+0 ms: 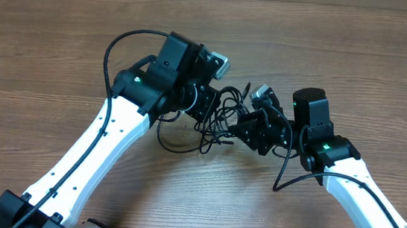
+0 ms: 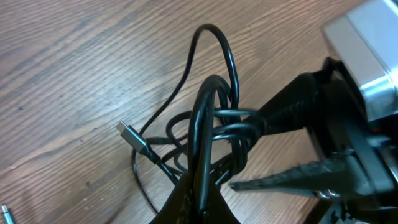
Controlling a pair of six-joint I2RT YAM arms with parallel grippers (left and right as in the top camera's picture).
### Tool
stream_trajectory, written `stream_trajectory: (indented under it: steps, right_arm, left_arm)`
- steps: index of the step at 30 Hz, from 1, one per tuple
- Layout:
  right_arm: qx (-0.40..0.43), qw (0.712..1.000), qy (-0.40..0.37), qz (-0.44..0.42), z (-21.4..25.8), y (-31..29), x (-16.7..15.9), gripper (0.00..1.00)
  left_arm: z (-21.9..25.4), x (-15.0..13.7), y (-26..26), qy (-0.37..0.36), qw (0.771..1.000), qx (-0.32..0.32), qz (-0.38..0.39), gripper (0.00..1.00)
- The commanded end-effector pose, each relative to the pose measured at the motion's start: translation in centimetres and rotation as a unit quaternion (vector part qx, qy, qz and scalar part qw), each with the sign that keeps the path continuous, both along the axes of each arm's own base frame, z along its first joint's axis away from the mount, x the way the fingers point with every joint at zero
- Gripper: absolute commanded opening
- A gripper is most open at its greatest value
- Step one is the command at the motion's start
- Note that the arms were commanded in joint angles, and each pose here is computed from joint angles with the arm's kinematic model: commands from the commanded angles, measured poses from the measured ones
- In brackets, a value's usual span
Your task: Untangle cables
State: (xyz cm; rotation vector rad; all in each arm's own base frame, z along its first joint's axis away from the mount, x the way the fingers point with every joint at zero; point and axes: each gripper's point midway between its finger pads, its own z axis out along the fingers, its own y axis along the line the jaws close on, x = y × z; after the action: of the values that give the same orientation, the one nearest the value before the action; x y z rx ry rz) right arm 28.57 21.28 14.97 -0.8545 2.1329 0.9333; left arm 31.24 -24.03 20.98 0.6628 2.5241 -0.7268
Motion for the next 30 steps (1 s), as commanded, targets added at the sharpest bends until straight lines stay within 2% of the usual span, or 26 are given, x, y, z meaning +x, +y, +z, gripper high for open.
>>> stream_trajectory:
  steps: [1, 6, 11, 14, 17, 21, 25, 30]
  right_arm:
    - [0.004, 1.000, -0.007, 0.006, 0.4, 0.3, 0.1, 0.24]
    - [0.004, 1.000, -0.007, 0.006, 0.4, 0.3, 0.1, 0.15]
    - [0.004, 1.000, -0.007, 0.006, 0.4, 0.3, 0.1, 0.10]
    - [0.005, 1.000, -0.006, 0.005, 0.4, 0.3, 0.1, 0.08]
    - [0.005, 1.000, -0.005, 0.005, 0.4, 0.3, 0.1, 0.07]
    - [0.009, 1.000, -0.003, 0.007, 0.5, 0.4, 0.0, 0.06]
    - [0.010, 1.000, -0.003, 0.008, 0.6, 0.4, 0.0, 0.06]
    - [0.041, 0.999, 0.002, -0.001, 1.7, 0.9, 0.4, 0.04]
  left_arm:
    - [0.4, 0.1, -0.5, -0.004, 1.000, 0.001, 0.015, 0.04]
    - [0.0, 0.8, 0.4, 0.007, 0.997, 0.017, 0.076, 0.05]
    - [0.0, 1.0, 0.6, 0.007, 0.996, 0.018, 0.084, 0.04]
    - [-0.6, 1.7, 2.0, 0.006, 0.990, 0.046, 0.134, 0.04]
    - [-1.2, 2.5, 4.5, 0.010, 0.971, 0.080, 0.227, 0.05]
    - [-1.8, 2.7, 8.2, 0.019, 0.926, 0.120, 0.356, 0.04]
    - [-2.0, 2.5, 9.7, 0.026, 0.902, 0.132, 0.410, 0.05]
    - [-2.2, 2.2, 10.0, 0.031, 0.896, 0.135, 0.422, 0.04]
